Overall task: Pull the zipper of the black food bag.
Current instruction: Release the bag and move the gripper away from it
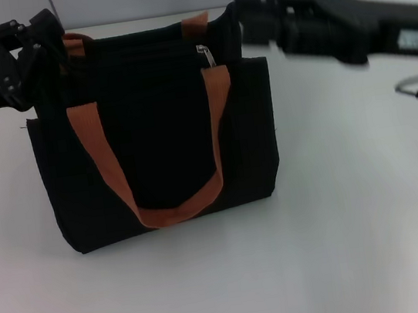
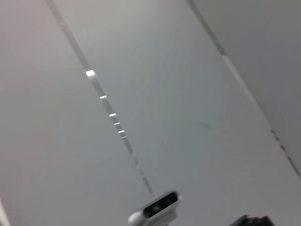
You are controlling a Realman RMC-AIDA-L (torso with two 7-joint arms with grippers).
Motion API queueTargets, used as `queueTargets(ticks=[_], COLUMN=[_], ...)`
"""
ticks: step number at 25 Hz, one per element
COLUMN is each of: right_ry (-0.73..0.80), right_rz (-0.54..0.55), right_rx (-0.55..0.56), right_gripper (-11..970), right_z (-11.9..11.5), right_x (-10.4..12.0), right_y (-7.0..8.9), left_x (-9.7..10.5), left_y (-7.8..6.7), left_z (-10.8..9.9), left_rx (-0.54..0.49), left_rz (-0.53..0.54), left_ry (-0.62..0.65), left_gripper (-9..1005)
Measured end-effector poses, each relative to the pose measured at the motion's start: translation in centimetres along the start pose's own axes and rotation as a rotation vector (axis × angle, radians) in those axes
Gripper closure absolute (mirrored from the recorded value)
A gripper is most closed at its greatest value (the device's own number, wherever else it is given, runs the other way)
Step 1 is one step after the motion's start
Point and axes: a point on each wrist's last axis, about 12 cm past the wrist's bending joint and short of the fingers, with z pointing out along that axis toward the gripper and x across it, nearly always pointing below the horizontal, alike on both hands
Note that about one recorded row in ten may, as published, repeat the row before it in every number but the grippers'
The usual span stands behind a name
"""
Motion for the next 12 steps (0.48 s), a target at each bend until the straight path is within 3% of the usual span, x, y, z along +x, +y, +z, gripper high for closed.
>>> queueTargets(ticks=[6,8,12], right_ry=[0.067,0.12,0.159], right_rz=[-0.23,-0.285,-0.298], right_rx=[-0.034,-0.024,-0.029], right_gripper=[364,341,306], right_z=[-1.5,-2.1,-2.6], right_x=[4.8,7.4,9.2], right_y=[1.8,2.5,3.0], left_x=[0.0,0.0,0.1], left_y=[0.1,0.1,0.0], left_z=[-0.3,-0.8,-1.3], left_rx=[0.002,0.002,-0.001], left_rz=[-0.048,-0.084,-0.122], left_ry=[0.013,0.024,0.036], left_gripper=[962,962,962])
